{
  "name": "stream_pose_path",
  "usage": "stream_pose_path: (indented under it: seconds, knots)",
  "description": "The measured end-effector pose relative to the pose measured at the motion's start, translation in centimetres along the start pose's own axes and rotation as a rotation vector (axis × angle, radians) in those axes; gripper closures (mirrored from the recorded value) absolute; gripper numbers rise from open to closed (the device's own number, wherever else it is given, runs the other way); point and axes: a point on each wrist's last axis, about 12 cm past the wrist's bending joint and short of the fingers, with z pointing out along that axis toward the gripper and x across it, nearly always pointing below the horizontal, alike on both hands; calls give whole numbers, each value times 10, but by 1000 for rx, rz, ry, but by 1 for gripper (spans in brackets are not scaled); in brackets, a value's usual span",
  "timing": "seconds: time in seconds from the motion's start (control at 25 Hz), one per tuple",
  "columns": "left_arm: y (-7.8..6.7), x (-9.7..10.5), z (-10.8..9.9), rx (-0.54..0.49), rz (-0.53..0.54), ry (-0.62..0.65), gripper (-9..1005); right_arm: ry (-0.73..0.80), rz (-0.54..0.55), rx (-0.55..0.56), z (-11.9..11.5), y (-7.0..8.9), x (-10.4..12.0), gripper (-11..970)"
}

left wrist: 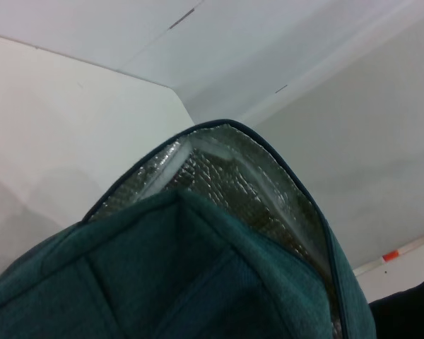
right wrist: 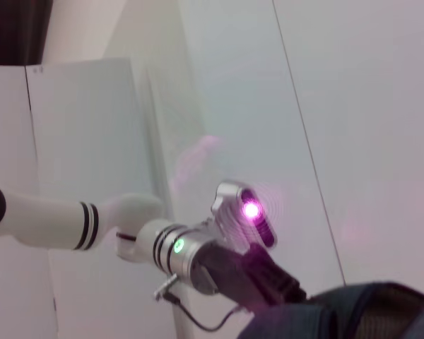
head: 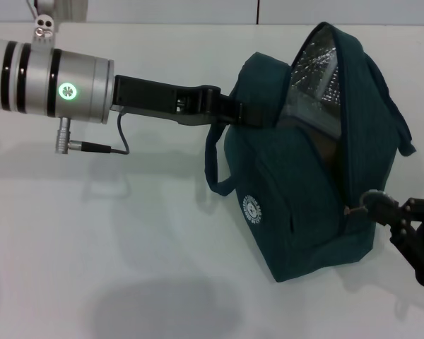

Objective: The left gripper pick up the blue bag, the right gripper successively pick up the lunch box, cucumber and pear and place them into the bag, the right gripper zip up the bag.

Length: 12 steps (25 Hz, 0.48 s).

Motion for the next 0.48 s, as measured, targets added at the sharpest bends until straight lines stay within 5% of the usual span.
stream_pose_path:
  seconds: [0.48]
  knots:
    - [0, 7, -9, 52, 101, -85, 925, -13, -8, -18, 8, -3, -3, 956]
